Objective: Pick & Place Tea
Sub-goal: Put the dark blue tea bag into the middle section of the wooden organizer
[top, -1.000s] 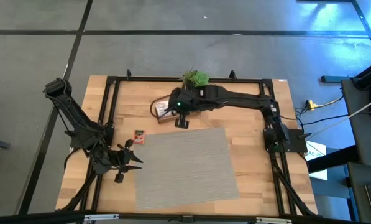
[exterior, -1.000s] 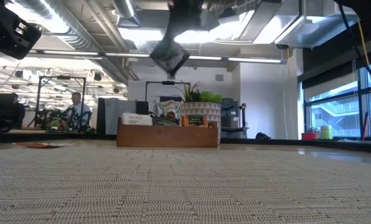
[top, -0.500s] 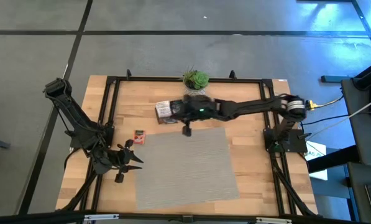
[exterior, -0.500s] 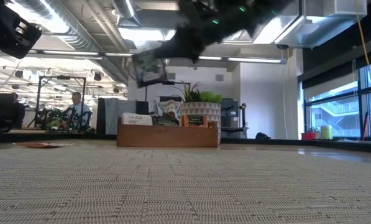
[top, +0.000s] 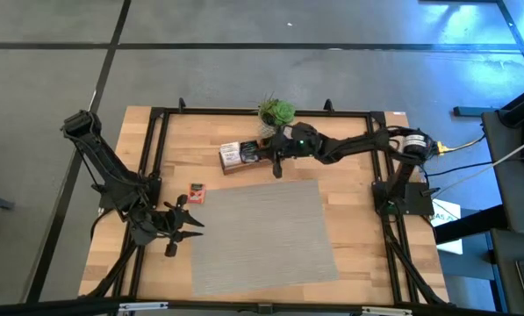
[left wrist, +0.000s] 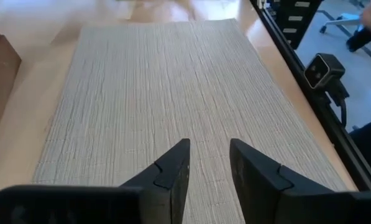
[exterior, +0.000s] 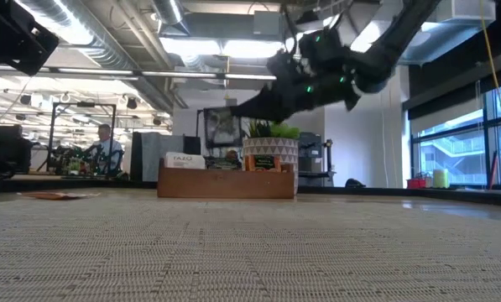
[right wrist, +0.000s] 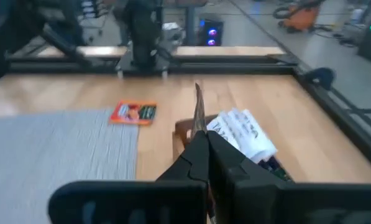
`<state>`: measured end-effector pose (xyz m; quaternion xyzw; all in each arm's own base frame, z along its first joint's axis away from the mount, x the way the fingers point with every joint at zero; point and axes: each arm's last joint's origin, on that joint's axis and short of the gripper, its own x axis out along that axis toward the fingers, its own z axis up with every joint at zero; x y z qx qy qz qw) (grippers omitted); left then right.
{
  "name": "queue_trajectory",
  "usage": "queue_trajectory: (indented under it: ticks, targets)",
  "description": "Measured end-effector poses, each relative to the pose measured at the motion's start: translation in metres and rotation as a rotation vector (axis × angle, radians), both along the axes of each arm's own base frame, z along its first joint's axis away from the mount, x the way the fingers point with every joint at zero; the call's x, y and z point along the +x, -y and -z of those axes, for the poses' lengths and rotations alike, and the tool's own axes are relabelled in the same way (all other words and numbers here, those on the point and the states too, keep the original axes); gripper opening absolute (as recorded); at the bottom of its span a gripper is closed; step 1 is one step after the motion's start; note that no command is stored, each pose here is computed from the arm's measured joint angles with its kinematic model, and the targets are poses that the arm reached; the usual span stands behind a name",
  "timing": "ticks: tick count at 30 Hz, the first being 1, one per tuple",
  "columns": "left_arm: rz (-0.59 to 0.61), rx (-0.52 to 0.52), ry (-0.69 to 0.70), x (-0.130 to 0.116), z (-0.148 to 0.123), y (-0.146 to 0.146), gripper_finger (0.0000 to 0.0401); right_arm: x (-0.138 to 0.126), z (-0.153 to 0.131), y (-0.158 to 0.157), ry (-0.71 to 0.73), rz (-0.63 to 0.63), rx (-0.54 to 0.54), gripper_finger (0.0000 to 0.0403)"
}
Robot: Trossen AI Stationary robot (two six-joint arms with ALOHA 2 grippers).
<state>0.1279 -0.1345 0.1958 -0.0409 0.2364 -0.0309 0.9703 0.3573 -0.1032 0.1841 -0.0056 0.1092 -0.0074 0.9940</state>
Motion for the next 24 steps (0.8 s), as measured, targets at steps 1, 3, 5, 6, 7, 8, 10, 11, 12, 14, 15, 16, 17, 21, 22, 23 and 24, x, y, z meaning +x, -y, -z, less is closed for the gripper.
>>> queue_trajectory:
  ticks: [1,3,5,6,7,8,10,11,12,14,15,16,17,21,22,23,24]
  targets:
    - [-0.003,-0.001,0.003,0.0,0.0,0.0,0.0111,0.002,0.006,0.004,-0.006,-0.024,-0.011,0.0]
    - [-0.004,0.0,0.004,0.0,0.0,0.0,0.011,0.008,0.014,0.011,-0.013,-0.061,-0.036,0.0]
    - [-0.004,-0.002,0.005,0.0,0.0,0.0,0.0109,0.01,0.022,0.019,-0.037,-0.069,-0.04,0.0]
    - [-0.004,-0.006,0.008,0.0,-0.001,0.0,0.0108,0.011,0.026,0.022,-0.045,-0.065,-0.041,0.0]
    - [-0.004,-0.011,0.012,0.001,-0.001,0.001,0.0108,0.011,0.031,0.024,-0.057,-0.061,-0.041,0.0]
    - [-0.004,-0.014,0.014,0.001,-0.001,0.001,0.0107,0.012,0.033,0.027,-0.063,-0.061,-0.048,0.0]
    - [-0.004,-0.016,0.013,0.001,-0.001,0.001,0.0108,0.012,0.033,0.029,-0.059,-0.077,-0.075,0.0]
    - [-0.004,-0.017,0.013,0.001,-0.001,0.001,0.0109,0.012,0.032,0.03,-0.056,-0.076,-0.083,0.0]
    - [-0.004,-0.016,0.013,0.001,-0.001,0.001,0.0109,0.012,0.032,0.031,-0.056,-0.075,-0.085,0.0]
    - [-0.005,-0.016,0.014,0.001,-0.001,0.001,0.0111,0.01,0.03,0.034,-0.051,-0.078,-0.081,0.0]
    - [-0.005,-0.015,0.014,0.001,-0.001,0.001,0.0111,0.01,0.029,0.036,-0.045,-0.077,-0.083,0.0]
    - [-0.006,-0.015,0.014,0.001,-0.001,0.001,0.0111,0.009,0.028,0.038,-0.042,-0.073,-0.084,0.0]
    - [-0.006,-0.015,0.015,0.001,-0.001,0.001,0.0111,0.008,0.028,0.04,-0.043,-0.069,-0.085,0.0]
    - [-0.009,-0.012,0.016,0.001,-0.001,0.001,0.0108,0.006,0.031,0.045,-0.057,-0.06,-0.083,0.0]
    - [-0.01,-0.012,0.016,0.001,-0.001,0.0,0.0107,0.006,0.032,0.045,-0.063,-0.061,-0.082,0.0]
    - [-0.011,-0.011,0.017,0.001,-0.001,0.0,0.0107,0.006,0.034,0.045,-0.073,-0.063,-0.085,0.0]
    - [-0.011,-0.011,0.017,0.001,-0.001,0.0,0.0107,0.007,0.036,0.046,-0.077,-0.064,-0.094,0.0]
